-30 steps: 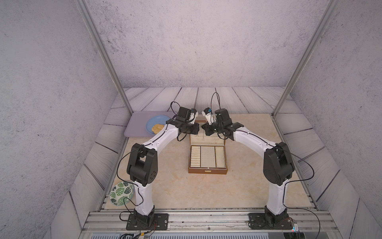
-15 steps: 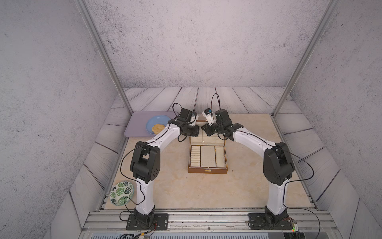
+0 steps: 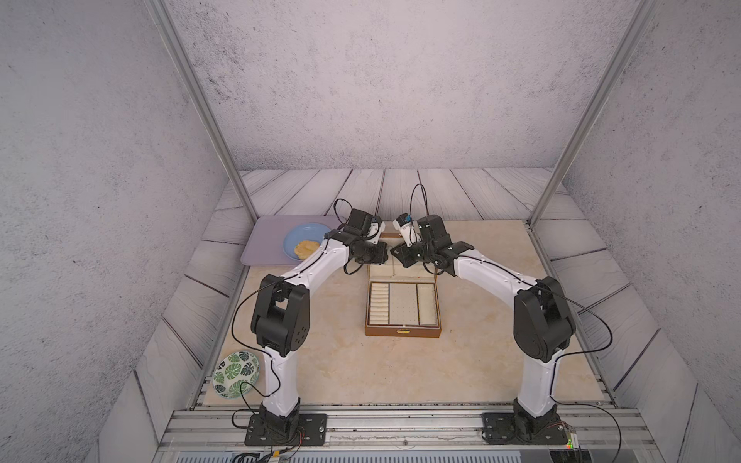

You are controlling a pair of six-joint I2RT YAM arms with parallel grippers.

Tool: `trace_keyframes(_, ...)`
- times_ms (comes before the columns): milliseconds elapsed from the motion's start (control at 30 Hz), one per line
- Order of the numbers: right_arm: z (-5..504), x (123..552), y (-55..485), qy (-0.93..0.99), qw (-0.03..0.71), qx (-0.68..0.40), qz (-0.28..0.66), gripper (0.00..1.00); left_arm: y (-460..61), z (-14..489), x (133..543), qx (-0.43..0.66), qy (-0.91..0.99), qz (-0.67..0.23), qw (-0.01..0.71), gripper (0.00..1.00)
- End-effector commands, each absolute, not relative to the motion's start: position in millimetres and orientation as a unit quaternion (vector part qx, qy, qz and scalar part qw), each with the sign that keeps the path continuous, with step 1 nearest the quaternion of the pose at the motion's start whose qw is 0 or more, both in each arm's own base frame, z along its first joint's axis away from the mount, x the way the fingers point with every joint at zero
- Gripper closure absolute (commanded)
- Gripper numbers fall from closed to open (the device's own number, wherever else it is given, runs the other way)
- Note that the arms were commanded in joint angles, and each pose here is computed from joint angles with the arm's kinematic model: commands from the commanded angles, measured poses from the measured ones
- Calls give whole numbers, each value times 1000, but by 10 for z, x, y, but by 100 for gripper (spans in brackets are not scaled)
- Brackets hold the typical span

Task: Put jewelry chain into jewelry box
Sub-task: Hang the necklace on the jewelry box clasp.

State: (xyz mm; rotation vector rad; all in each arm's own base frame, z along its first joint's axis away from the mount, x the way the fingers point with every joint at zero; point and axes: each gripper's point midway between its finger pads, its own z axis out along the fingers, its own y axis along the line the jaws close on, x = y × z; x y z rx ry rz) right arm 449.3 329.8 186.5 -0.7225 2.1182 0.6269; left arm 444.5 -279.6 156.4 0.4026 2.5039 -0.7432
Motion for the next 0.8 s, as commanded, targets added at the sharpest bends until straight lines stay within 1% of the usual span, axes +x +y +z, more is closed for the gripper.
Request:
trace_keyframes(0, 2069, 4539, 3235, 829, 425, -274, 241, 75, -2789, 1705, 4330, 140, 915, -296, 235, 100)
trace_keyframes(267, 2060, 4539, 3246, 828, 423, -273, 245, 75, -2772, 1724, 4212, 133, 918, -304, 217, 100)
trace_keyframes(767, 2036, 4538, 3255, 829, 421, -276, 245, 75, -2801, 1714, 4182, 121, 920, -318, 193, 100)
